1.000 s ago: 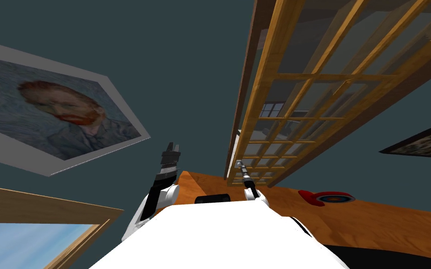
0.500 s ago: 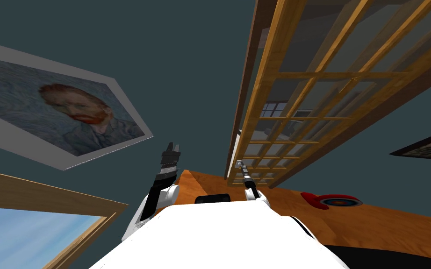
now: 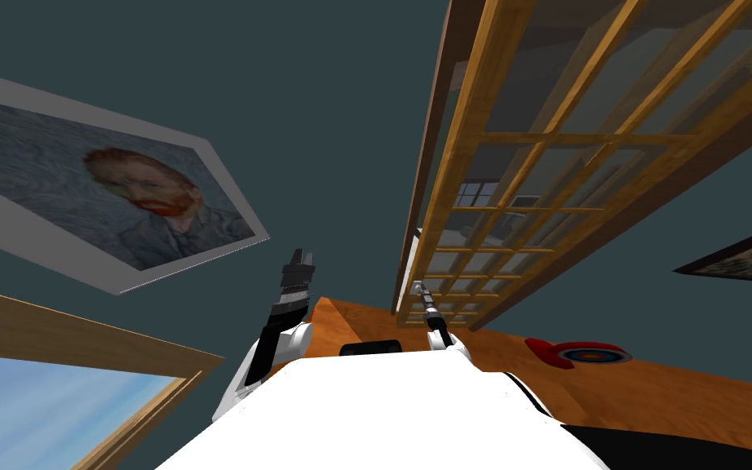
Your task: Pull the door open
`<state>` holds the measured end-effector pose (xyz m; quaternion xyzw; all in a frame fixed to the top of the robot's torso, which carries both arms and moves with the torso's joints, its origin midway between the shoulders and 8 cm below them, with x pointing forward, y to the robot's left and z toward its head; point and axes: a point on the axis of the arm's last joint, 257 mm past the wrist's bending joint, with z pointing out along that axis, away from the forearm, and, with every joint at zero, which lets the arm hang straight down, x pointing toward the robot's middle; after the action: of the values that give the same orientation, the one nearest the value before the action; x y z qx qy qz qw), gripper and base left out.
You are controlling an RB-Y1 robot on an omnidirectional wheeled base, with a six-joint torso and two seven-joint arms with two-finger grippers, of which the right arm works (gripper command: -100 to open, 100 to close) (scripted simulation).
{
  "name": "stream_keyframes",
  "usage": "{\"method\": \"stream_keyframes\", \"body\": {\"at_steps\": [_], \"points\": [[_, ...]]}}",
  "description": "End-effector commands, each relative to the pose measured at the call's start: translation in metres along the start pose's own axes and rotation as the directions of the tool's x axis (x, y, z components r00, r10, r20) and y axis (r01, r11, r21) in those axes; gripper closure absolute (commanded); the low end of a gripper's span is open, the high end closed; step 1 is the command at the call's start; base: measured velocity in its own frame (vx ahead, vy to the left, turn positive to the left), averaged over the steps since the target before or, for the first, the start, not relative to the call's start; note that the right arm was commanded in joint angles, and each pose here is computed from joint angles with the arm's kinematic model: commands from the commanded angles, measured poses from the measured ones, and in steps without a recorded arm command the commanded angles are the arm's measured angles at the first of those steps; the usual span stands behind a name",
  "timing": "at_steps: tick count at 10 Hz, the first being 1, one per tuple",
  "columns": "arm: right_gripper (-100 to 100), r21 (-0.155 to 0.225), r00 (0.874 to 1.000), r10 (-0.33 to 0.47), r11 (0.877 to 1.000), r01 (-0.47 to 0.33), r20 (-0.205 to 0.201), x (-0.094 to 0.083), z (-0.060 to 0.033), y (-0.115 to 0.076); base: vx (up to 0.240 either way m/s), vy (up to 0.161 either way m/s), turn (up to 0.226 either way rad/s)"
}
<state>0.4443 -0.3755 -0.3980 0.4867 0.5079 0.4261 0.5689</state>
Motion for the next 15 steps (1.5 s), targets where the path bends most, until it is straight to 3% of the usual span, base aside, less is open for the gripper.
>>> {"method": "stream_keyframes", "body": {"at_steps": [1,2,3,4,7,12,14,15], "points": [[100,0.005,0.999,0.02,1.0,-0.02,-0.033,0.028,-0.0035,-0.001,-0.004,-0.004,-0.016],[100,-0.03,0.999,0.022,0.999,-0.023,-0.035,0.029,0.004,0.013,-0.006,0.002,-0.023],[100,-0.029,0.999,0.022,0.999,-0.023,-0.035,0.029,0.0037,0.012,-0.013,0.004,0.023],[100,-0.017,0.999,0.039,0.999,-0.039,0.002,0.002,-0.0002,0.006,-0.029,-0.028,0.008],[100,-0.017,0.994,0.111,0.994,-0.111,0.005,0.001,-0.0004,0.006,-0.035,-0.02,0.043],[100,-0.018,0.969,0.248,0.969,-0.248,0.012,-0.002,-0.0008,0.006,-0.053,-0.018,0.065],[100,-0.019,0.949,0.316,0.949,-0.316,0.016,-0.004,-0.0011,0.005,-0.044,-0.012,0.07],[100,-0.019,0.946,0.324,0.946,-0.323,0.016,-0.004,-0.0011,0.005,-0.034,-0.023,0.056]]}}
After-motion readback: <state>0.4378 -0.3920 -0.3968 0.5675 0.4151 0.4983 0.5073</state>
